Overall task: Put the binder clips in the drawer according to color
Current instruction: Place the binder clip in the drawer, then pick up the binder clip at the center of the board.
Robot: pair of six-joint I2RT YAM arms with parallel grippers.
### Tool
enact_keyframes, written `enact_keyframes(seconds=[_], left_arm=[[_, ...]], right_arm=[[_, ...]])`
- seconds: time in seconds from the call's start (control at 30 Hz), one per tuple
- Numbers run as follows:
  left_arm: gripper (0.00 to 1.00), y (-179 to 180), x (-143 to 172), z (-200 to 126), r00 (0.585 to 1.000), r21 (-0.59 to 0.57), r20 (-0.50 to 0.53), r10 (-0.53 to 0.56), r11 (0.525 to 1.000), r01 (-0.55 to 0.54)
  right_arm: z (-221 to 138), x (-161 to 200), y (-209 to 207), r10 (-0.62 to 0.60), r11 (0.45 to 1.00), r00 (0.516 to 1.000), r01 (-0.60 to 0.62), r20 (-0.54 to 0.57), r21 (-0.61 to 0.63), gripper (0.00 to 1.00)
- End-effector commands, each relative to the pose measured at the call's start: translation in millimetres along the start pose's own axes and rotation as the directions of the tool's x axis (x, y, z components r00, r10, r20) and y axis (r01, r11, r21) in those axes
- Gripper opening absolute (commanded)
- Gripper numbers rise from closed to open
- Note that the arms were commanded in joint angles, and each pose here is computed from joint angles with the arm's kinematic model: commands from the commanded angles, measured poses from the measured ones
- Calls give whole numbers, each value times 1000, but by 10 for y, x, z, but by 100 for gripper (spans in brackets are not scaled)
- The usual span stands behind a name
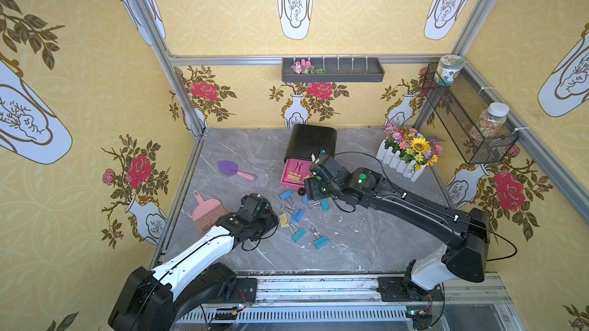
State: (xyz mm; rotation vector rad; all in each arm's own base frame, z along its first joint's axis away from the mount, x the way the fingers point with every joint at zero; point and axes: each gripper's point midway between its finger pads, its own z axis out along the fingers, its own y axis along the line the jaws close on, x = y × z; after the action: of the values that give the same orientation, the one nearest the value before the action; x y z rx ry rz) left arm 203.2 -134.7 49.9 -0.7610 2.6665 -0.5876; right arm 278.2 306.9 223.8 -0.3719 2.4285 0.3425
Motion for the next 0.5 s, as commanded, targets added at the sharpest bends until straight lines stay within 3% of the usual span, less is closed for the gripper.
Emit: enact_keyframes(seconds=[0.0,0.2,0.47], left_arm=[[64,75,-16,35,998,6,30,-57,998,57],[63,45,-128,15,985,94,111,-131,988,121],[45,58,-143,116,980,134,116,-162,980,147]], right_arm=[[-19,-58,58,28,999,999,-27,32,-37,79],[-11,-13,76,29,998,999,-28,23,-56,79],[-129,-8,-22,36,999,998,-34,45,-40,80]])
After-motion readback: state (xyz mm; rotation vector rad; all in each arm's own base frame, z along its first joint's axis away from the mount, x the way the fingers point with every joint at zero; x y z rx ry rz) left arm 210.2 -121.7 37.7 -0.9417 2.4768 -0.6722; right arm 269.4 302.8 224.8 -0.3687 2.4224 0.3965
